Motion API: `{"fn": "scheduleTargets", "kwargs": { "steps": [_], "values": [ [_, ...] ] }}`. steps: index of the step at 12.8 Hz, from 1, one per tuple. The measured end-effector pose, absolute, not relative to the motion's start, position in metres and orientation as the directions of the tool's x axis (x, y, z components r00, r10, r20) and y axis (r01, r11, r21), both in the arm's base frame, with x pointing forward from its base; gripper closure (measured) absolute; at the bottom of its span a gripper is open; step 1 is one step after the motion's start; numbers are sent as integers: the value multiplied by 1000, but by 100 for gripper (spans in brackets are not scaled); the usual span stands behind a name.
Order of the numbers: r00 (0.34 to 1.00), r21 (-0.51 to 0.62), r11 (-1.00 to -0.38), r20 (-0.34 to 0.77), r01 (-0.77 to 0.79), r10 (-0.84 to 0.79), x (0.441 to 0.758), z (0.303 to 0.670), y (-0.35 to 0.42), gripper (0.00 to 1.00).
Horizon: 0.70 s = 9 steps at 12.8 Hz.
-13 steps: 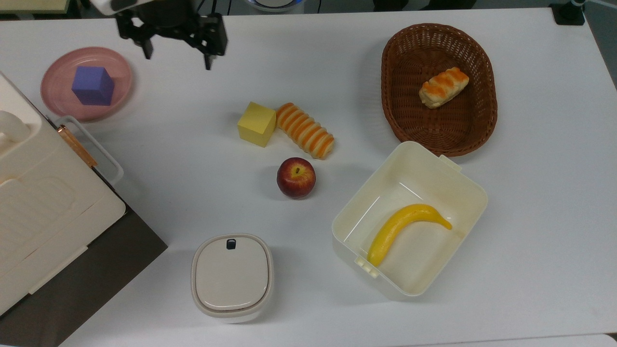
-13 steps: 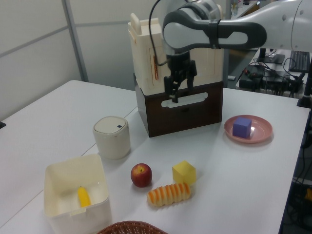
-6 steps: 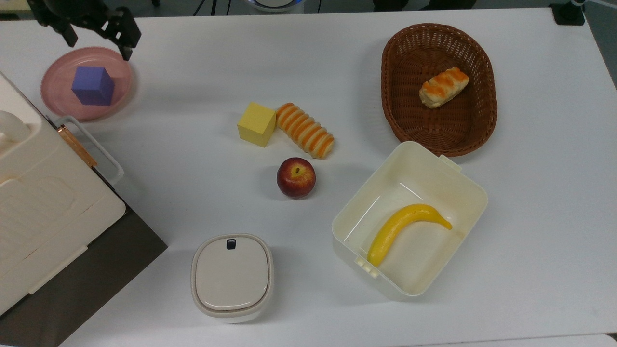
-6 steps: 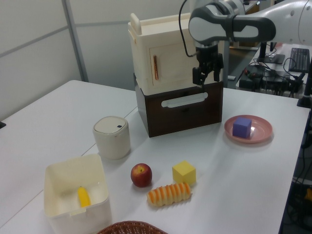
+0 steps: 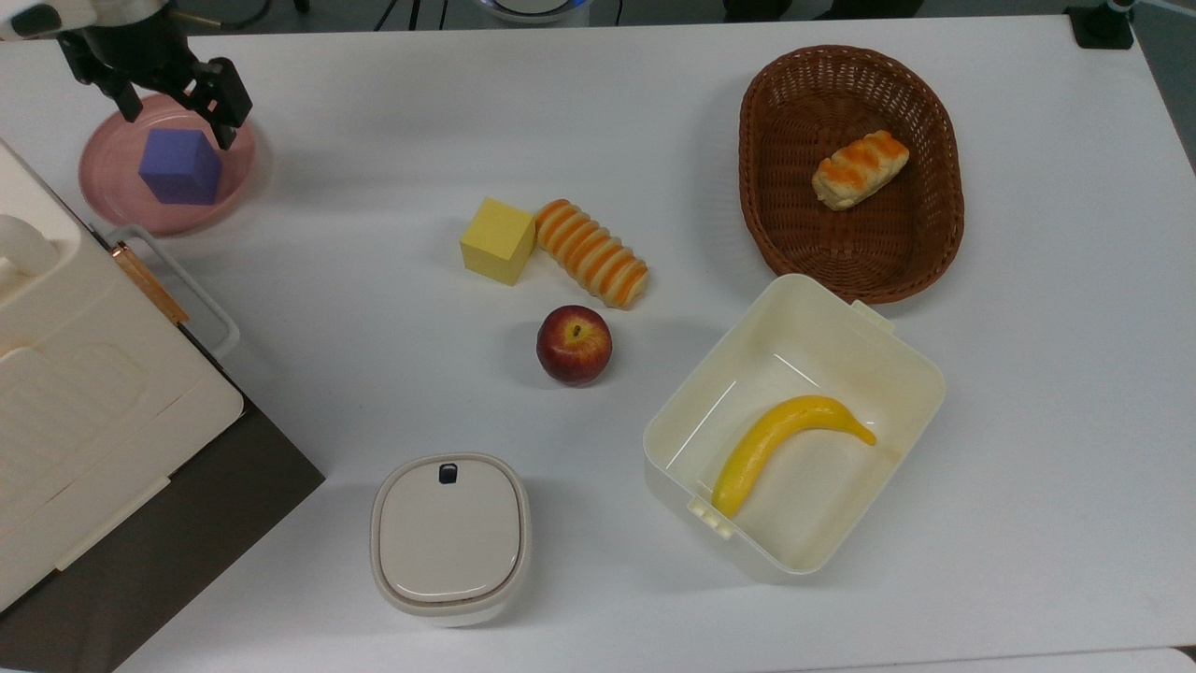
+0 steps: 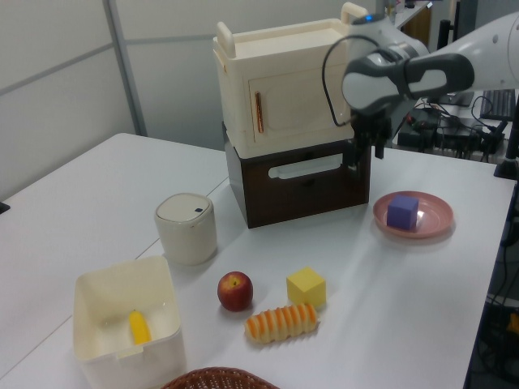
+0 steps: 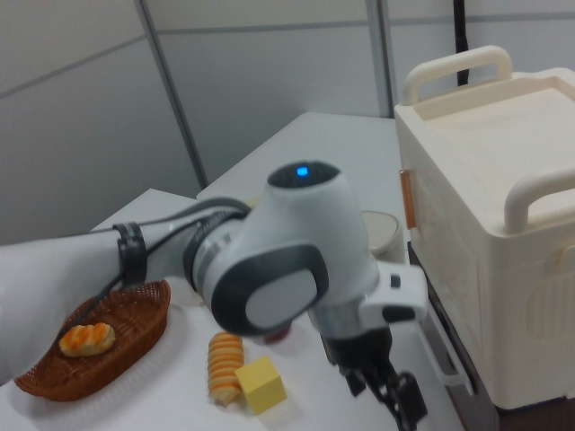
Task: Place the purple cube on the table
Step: 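Lower the gripper and close it on the purple cube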
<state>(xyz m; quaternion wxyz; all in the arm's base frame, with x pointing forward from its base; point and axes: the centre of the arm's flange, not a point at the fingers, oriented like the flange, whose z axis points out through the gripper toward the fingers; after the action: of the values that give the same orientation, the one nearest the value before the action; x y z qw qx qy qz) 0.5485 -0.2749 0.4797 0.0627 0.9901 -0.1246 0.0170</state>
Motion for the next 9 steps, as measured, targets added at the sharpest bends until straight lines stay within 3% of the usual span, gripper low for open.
{"fn": "scheduleTargets", "kwargs": {
  "steps": [4, 7, 9],
  "values": [
    [966, 103, -961, -12, -256, -258, 506, 417, -317, 0],
    [982, 82, -982, -58, -172, -177, 474, 397, -363, 0],
    [986, 73, -986, -59, -151, -156, 474, 377, -372, 0]
  ]
}}
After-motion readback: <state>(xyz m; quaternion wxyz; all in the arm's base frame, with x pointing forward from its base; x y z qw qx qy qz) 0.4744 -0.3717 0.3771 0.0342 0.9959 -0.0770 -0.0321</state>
